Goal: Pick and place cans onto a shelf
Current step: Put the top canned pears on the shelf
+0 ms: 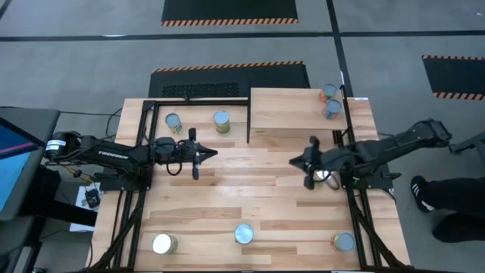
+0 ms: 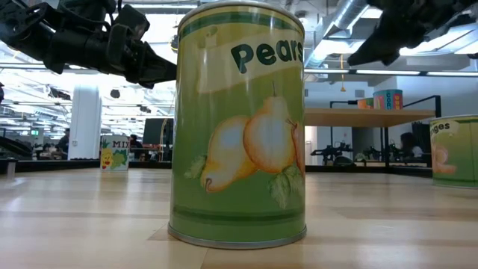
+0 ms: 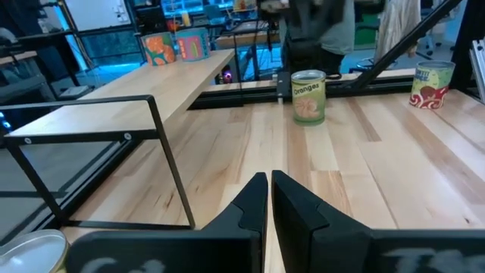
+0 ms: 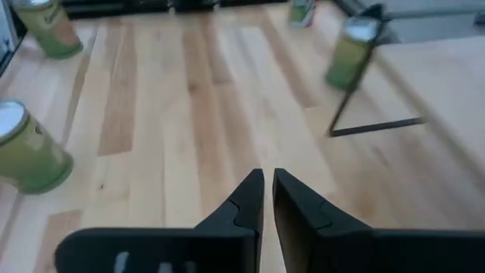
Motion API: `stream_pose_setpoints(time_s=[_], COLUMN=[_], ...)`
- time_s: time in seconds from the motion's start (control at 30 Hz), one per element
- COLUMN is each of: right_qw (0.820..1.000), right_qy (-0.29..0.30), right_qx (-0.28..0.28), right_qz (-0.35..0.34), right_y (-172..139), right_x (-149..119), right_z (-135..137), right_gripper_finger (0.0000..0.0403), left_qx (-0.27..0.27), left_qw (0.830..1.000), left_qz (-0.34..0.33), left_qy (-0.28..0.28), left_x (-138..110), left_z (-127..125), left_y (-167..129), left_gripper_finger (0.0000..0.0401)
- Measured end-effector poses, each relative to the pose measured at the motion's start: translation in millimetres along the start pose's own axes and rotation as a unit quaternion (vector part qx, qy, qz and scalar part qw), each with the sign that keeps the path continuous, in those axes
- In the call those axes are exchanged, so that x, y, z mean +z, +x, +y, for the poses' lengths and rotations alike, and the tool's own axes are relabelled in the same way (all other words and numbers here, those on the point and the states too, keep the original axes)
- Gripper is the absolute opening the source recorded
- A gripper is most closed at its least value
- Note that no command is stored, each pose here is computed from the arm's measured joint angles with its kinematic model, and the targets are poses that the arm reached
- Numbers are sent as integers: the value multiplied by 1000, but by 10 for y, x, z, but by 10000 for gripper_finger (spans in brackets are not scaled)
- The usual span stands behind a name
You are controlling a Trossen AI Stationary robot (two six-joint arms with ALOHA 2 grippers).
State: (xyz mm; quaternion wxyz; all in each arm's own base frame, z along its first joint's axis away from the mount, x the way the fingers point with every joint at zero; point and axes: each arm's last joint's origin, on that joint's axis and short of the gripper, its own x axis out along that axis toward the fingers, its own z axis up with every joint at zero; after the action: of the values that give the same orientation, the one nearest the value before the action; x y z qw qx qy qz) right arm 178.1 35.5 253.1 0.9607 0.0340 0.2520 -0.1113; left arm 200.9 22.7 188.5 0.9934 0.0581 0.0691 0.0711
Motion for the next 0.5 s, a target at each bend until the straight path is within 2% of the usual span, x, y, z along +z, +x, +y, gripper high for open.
stream_pose_setpoints(time_s=[0.1, 0.23, 0.37, 0.5], right_qw=[1000, 1000, 999, 999], right_qy=[-7, -20, -34, -36], right_qx=[9, 17, 20, 19], right_qz=[6, 9, 14, 14], right_y=[166, 331, 394, 425], right_x=[-20, -37, 14, 62], right_z=[129, 251, 325, 353], right_gripper_finger=[64, 73, 75, 75], left_qx=[26, 85, 103, 112], left_qw=[1000, 993, 981, 974], left_qz=[11, 76, 159, 190], left_qy=[13, 15, 30, 47], left_x=[-17, 35, 128, 181], left_z=[16, 139, 286, 386], left_y=[0, 61, 153, 256], left_gripper_finger=[12, 8, 3, 15])
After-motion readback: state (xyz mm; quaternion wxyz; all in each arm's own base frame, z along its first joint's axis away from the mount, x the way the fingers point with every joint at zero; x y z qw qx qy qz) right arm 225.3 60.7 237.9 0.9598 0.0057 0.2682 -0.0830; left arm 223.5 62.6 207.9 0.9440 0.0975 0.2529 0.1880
